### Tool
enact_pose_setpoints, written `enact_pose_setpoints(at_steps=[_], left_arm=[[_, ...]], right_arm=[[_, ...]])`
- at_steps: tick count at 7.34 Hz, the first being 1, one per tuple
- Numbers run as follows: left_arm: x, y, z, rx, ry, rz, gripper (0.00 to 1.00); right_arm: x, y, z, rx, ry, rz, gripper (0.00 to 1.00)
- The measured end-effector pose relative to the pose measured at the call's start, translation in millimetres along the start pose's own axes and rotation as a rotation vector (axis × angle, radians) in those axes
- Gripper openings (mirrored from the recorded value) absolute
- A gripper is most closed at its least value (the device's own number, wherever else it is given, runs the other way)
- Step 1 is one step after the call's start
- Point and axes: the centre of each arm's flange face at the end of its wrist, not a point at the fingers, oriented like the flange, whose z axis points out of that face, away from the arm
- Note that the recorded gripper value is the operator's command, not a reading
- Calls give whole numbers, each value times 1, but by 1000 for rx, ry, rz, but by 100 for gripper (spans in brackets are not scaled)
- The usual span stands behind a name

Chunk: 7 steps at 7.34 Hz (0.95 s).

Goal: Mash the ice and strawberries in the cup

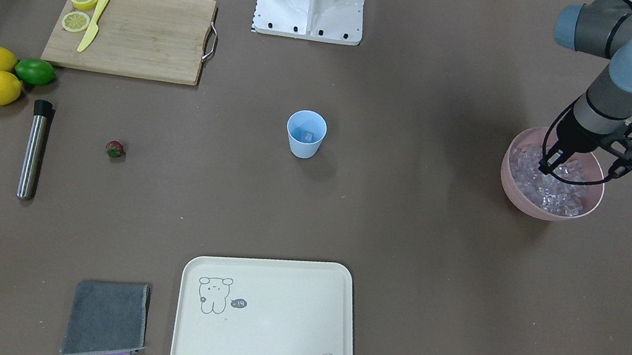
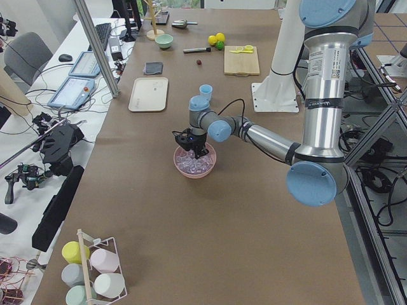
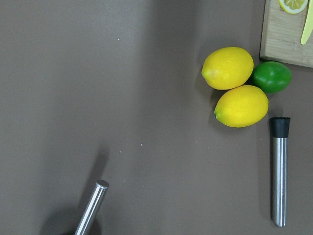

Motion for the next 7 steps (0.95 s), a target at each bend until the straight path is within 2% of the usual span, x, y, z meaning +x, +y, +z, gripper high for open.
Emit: enact_pose_setpoints(at_steps=[1, 7], left_arm=[[1, 1, -4, 2, 6, 5, 56], [-3, 1, 0, 10, -1, 3, 57]], right_arm=[[1, 2, 0, 0, 0, 4, 100], [6, 9, -3, 10, 0, 23, 100]])
